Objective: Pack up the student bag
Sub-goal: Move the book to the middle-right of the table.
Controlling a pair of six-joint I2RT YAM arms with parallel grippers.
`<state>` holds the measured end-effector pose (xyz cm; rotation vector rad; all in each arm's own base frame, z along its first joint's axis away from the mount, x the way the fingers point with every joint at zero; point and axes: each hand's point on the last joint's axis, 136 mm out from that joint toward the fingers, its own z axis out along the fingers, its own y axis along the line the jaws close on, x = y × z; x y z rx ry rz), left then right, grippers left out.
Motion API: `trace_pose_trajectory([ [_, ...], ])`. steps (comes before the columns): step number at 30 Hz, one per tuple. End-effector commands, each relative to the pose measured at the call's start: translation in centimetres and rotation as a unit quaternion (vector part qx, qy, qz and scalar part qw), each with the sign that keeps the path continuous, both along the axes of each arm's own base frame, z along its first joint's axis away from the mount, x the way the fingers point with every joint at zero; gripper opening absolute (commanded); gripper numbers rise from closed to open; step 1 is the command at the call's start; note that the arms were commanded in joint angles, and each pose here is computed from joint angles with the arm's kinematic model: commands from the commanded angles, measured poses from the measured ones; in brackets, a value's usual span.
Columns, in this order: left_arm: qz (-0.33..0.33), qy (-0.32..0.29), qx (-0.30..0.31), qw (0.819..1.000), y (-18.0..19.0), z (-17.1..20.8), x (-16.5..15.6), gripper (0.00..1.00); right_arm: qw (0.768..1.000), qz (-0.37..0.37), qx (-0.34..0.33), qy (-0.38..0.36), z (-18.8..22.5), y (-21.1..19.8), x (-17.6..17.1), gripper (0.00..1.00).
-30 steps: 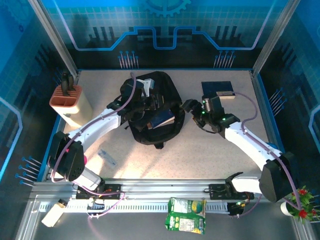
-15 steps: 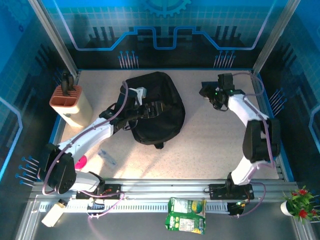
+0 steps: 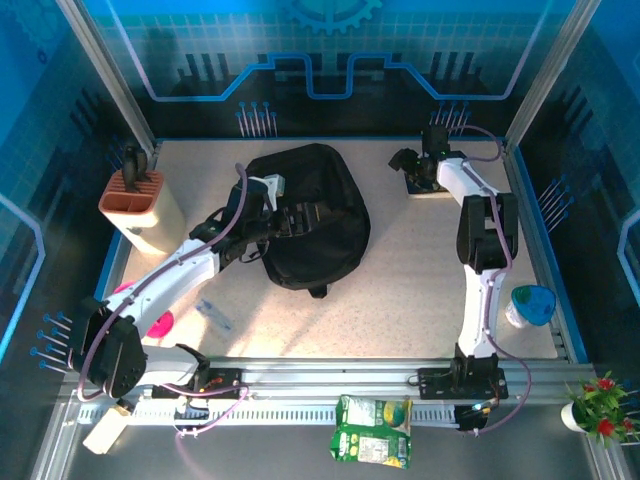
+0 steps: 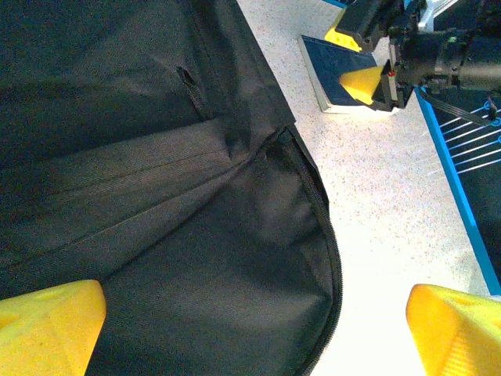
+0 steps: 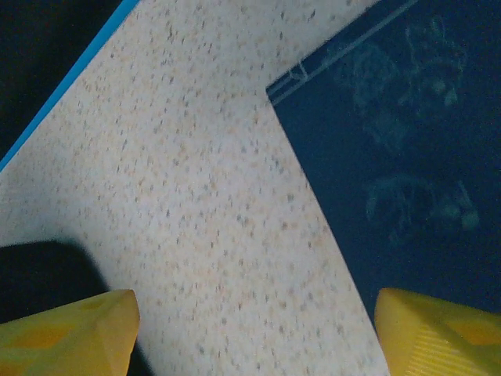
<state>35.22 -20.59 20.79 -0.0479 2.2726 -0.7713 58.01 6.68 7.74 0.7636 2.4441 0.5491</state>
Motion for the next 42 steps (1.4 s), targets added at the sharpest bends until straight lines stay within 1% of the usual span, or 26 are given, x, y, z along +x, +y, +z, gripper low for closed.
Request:
trace_pose_trajectory([
  [1, -0.003, 0.024, -0.009, 1.0, 0.1, -0.8, -0.9, 0.99, 0.999, -0.028, -0.006, 0.031, -1.2, -1.6, 0.2, 0.79],
  [2, -0.006, 0.027, -0.01, 1.0, 0.0, -0.9, -0.9, 0.99, 0.999, -0.03, -0.006, 0.029, -1.0, -1.8, 0.4, 0.79],
  [5, -0.013, 0.032, -0.013, 0.999, -0.4, -1.1, -0.7, 0.99, 0.998, -0.029, -0.001, 0.047, -2.7, -1.8, 0.5, 0.79],
  [9, -0.018, 0.036, -0.018, 0.999, -0.8, -1.2, -0.5, 0.99, 0.995, -0.021, -0.019, 0.099, -4.4, -2.4, -0.7, 0.8],
  [14, -0.022, 0.04, -0.021, 0.999, -1.0, -1.4, -0.5, 0.99, 0.989, -0.008, -0.032, 0.147, -6.4, -2.6, -3.2, 0.8],
  [17, -0.024, 0.041, -0.021, 0.999, -1.1, -1.4, -0.3, 0.99, 0.986, 0.005, -0.027, 0.164, -6.9, -2.4, -5.1, 0.8],
  [19, -0.025, 0.041, -0.023, 0.999, -1.3, -1.4, -0.2, 0.99, 0.984, 0.009, -0.018, 0.174, -7.3, -2.3, -6.8, 0.8],
  [23, -0.029, 0.043, -0.029, 0.998, -1.8, -1.4, 0.2, 0.99, 0.985, 0.02, -0.005, 0.171, -6.6, -1.9, -9.8, 0.8],
  [27, -0.039, 0.047, -0.038, 0.997, -2.5, -1.4, 0.6, 0.99, 0.984, 0.038, 0.007, 0.174, -6.4, -1.4, -13.8, 0.79],
  [30, -0.061, 0.045, -0.05, 0.996, -3.4, -1.4, 0.8, 0.99, 0.982, 0.055, 0.022, 0.179, -6.4, -0.8, -17.5, 0.79],
  [33, -0.072, 0.051, -0.049, 0.995, -3.9, -1.6, 1.1, 0.99, 0.98, 0.059, 0.031, 0.186, -6.4, -0.5, -21.8, 0.79],
  [37, -0.076, 0.052, -0.054, 0.994, -4.5, -1.3, 1.7, 0.99, 0.978, 0.052, 0.016, 0.201, -6.8, -1.0, -27.6, 0.78],
  [39, -0.08, 0.054, -0.065, 0.993, -5.0, -1.1, 2.0, 0.99, 0.98, 0.05, 0.006, 0.193, -6.4, -1.3, -29.3, 0.78],
  [41, -0.086, 0.052, -0.074, 0.992, -5.6, -0.7, 2.1, 0.99, 0.982, 0.056, -0.003, 0.178, -5.2, -1.6, -29.6, 0.78],
  [42, -0.09, 0.051, -0.074, 0.992, -6.0, -0.5, 2.2, 0.99, 0.984, 0.059, -0.011, 0.166, -4.1, -1.8, -29.2, 0.78],
])
